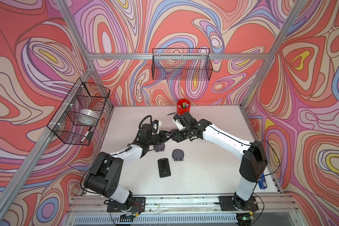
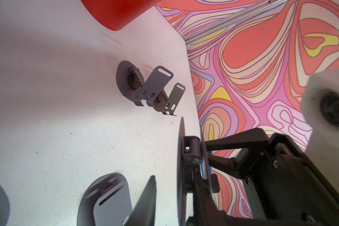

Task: Open the phone stand

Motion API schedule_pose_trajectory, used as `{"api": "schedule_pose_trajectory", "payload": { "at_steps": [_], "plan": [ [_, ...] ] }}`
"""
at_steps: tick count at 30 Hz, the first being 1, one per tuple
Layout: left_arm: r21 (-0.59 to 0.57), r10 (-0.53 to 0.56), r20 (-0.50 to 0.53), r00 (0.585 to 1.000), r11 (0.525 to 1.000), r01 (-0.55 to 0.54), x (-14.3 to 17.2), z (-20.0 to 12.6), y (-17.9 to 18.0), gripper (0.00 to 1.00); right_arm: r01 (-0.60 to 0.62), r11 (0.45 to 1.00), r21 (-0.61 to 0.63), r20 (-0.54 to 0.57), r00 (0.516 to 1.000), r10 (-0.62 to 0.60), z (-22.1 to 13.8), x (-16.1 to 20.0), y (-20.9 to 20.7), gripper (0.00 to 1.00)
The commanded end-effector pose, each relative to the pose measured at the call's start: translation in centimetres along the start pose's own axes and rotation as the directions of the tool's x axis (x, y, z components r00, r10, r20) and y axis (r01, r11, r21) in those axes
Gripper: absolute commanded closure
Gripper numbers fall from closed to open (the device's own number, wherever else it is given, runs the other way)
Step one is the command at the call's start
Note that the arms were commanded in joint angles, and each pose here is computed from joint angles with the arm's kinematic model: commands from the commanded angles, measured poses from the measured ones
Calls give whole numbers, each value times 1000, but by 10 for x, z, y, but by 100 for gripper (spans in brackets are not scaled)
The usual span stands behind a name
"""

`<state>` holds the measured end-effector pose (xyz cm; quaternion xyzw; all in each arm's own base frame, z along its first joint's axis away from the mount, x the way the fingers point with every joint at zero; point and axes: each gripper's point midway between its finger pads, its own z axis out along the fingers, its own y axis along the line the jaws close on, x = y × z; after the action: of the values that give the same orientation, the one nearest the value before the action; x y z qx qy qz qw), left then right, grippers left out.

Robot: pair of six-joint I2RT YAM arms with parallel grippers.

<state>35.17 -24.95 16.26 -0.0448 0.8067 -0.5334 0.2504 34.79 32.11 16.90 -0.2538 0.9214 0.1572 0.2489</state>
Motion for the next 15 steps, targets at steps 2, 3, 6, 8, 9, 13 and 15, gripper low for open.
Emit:
{"api": "schedule_pose_trajectory", "payload": {
  "at_steps": [2,3,6,8,9,13,15],
  "plan": [
    [78,31,9,999,996,-32,-7,6,-21,93,-5,999,-41,75,997,8,-16,-17,10,79],
    [83,32,8,999,996,-33,-7,7,-22,99,-5,999,-44,80,997,9,-17,-18,10,80],
    [97,34,9,999,995,-35,-7,8,-23,100,-16,999,-50,85,996,20,-14,-18,10,80],
    [100,38,11,999,994,-39,-7,8,-23,100,-22,998,-59,117,993,29,-26,-24,12,81],
    [98,43,13,999,994,-44,-7,8,-23,100,-26,998,-65,120,992,33,-27,-24,13,81],
    [73,80,7,997,994,-80,-5,9,-21,100,-36,996,-82,122,991,46,-31,-25,16,81],
    [41,118,-2,993,992,-118,-2,9,-20,100,-41,995,-89,116,992,51,-33,-25,17,81]
  ]
}}
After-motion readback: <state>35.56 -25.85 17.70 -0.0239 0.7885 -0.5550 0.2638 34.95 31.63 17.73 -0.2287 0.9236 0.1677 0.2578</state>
